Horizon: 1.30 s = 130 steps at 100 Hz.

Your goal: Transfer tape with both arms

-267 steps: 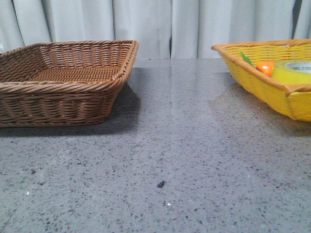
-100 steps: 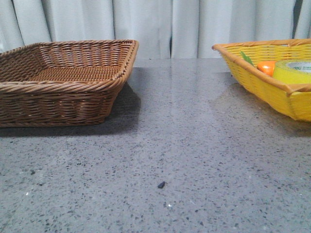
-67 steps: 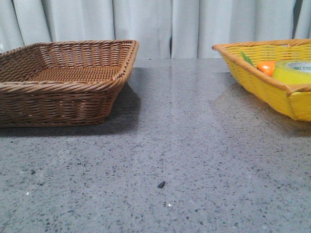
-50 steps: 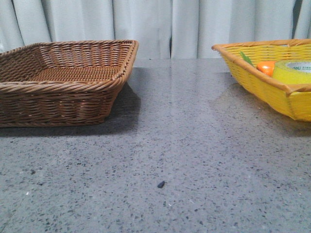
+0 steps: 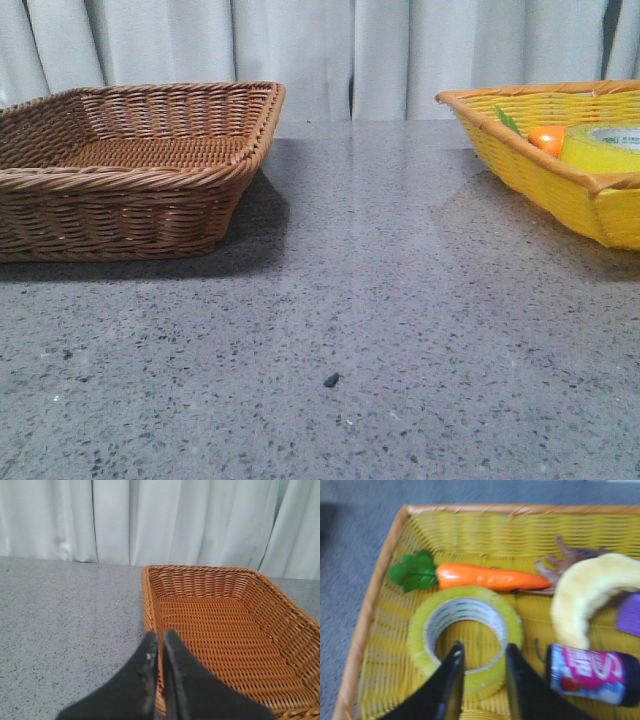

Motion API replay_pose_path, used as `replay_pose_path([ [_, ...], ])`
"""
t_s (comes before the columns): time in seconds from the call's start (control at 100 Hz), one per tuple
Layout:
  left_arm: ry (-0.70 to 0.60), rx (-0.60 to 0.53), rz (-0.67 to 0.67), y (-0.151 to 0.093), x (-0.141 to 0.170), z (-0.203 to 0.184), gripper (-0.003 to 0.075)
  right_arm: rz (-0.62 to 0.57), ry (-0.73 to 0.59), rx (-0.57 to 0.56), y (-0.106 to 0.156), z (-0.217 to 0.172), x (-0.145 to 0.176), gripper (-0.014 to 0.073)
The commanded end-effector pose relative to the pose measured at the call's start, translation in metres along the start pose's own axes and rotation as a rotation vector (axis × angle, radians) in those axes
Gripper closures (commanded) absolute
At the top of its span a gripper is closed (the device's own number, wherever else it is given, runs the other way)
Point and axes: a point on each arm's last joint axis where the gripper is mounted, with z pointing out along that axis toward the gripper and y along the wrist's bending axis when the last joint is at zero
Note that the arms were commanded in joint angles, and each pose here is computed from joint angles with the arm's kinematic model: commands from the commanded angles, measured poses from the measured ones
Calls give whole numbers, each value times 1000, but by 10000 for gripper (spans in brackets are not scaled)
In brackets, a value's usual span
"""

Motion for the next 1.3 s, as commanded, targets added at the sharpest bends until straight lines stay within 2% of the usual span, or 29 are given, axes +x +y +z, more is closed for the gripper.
replay_pose_path([
  [0.0,-94,-1,-14,-1,-18,0,741,-50,7,-36,10,10,-29,298],
  [0.12,-94,-1,-14,-1,-18,0,741,-82,166,-69,22,38,-43,209],
  [0.34,-94,-1,-14,-1,-18,0,741,-106,372,-78,33,90,-49,212],
  [0.62,-94,-1,-14,-1,-18,0,741,-92,492,-90,38,129,-35,212],
  [0.78,-94,-1,-14,-1,-18,0,741,-93,510,-89,39,139,-32,216],
  [0.88,-94,-1,-14,-1,-18,0,741,-93,517,-89,39,142,-31,286],
  [1.07,-96,-1,-14,-1,-18,0,741,-93,530,-88,39,145,-29,506],
  [1.17,-96,-1,-14,-1,-18,0,741,-93,530,-88,39,145,-29,553],
  [1.29,-96,-1,-14,-1,-18,0,741,-93,528,-88,39,145,-29,559],
])
